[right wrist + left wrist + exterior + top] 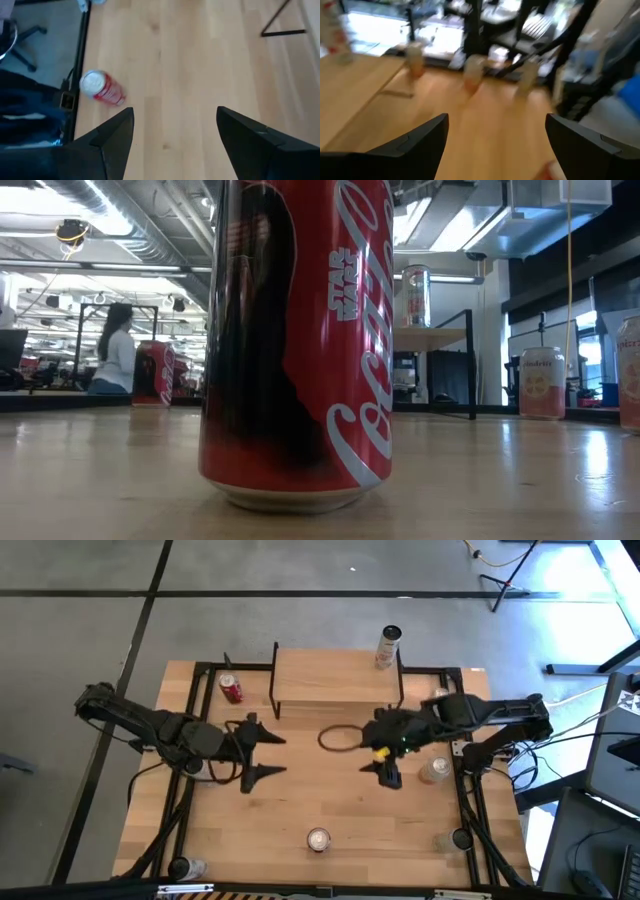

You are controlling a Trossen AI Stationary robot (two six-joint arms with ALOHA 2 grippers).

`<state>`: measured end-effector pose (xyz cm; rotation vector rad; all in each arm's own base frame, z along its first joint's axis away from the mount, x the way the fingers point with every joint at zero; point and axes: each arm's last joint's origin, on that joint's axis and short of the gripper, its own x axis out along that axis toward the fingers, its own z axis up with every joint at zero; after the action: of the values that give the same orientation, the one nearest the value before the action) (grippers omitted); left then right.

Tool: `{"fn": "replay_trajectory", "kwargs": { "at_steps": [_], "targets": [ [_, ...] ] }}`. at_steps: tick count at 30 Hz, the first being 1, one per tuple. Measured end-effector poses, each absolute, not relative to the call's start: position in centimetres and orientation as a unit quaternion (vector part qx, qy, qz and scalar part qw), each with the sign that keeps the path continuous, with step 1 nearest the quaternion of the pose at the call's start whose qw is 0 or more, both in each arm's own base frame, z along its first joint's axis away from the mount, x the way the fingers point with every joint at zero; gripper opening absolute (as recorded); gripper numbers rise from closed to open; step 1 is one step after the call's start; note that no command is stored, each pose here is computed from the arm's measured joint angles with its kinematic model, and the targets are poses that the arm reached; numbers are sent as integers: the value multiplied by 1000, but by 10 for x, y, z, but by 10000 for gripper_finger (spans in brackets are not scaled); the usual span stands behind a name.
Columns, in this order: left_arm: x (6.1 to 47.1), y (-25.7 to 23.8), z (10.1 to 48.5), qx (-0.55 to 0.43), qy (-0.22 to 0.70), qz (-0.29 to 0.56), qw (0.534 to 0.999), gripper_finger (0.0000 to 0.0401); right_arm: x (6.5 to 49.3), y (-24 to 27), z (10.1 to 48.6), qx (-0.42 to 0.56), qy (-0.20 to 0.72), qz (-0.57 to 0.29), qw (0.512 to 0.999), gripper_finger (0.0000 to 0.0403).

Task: Place canned beverage on shelf
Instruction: Put the white-pink soda can on the shelf aligned with the other white-pink soda can

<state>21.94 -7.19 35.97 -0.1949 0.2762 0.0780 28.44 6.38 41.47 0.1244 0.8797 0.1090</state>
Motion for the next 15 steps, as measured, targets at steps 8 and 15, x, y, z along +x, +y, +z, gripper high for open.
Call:
{"fn": "replay_trajectory", "kwargs": {
  "at_steps": [8, 15],
  "targets": [
    [232, -81, 375, -96, 101, 23, 990, 326, 284, 79, 418, 27, 398, 59, 915, 269],
    [228, -92, 375, -181, 114, -30, 976, 359, 283, 81, 418, 60, 407, 73, 909, 269]
  ]
}}
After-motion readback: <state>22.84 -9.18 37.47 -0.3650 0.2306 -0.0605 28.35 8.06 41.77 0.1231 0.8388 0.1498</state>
